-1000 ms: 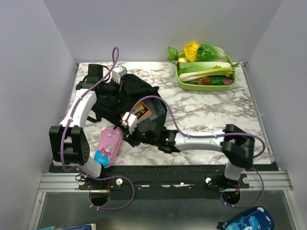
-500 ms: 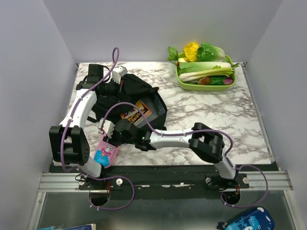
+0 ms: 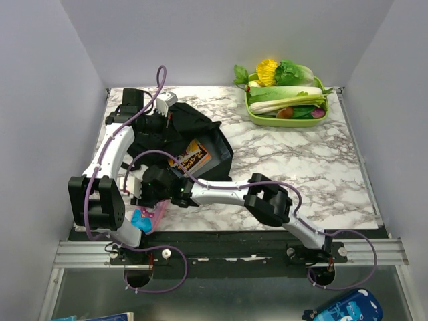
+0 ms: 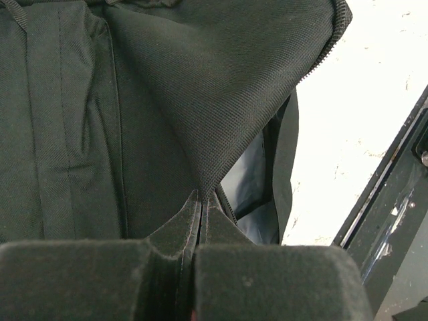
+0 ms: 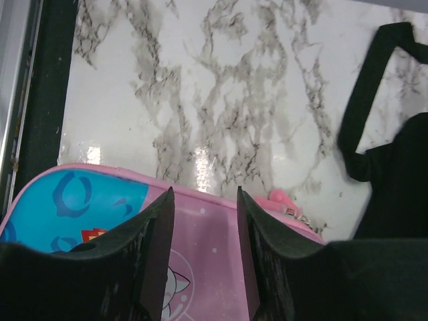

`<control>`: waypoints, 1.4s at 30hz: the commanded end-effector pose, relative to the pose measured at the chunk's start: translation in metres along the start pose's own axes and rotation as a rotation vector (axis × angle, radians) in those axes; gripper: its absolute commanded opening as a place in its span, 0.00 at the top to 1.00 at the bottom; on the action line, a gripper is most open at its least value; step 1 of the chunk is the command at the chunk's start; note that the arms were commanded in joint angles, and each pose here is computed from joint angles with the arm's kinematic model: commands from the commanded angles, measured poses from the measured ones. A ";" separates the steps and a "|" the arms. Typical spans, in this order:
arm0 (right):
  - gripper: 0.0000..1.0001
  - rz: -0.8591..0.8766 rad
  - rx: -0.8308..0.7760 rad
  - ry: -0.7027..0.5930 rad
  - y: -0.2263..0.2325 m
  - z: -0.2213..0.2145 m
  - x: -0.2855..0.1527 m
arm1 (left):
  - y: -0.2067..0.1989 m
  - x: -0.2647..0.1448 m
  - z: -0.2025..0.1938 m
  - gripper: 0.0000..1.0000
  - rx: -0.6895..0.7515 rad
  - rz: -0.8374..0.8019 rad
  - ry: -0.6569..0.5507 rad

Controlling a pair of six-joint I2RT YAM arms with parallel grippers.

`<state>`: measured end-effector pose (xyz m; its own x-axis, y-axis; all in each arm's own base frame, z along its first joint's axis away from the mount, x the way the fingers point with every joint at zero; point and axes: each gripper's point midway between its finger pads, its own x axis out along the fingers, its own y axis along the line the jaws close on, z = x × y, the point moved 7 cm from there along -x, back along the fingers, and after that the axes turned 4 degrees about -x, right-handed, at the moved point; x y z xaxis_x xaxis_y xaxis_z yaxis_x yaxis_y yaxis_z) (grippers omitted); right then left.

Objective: Pack the student bag
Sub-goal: Move the stationery to the center of the board.

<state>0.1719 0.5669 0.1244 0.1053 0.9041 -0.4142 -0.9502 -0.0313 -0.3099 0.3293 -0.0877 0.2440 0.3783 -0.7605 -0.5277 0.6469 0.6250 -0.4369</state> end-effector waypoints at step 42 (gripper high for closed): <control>0.50 0.053 0.086 0.068 0.022 -0.020 -0.042 | -0.013 -0.017 0.014 1.00 0.035 -0.004 -0.025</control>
<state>0.1695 0.5182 0.1547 0.1591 0.8940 -0.4189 -0.9647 0.0507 -0.2583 0.3264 -0.0862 0.2462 0.3667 -0.7577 -0.5399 0.6522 0.6232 -0.4316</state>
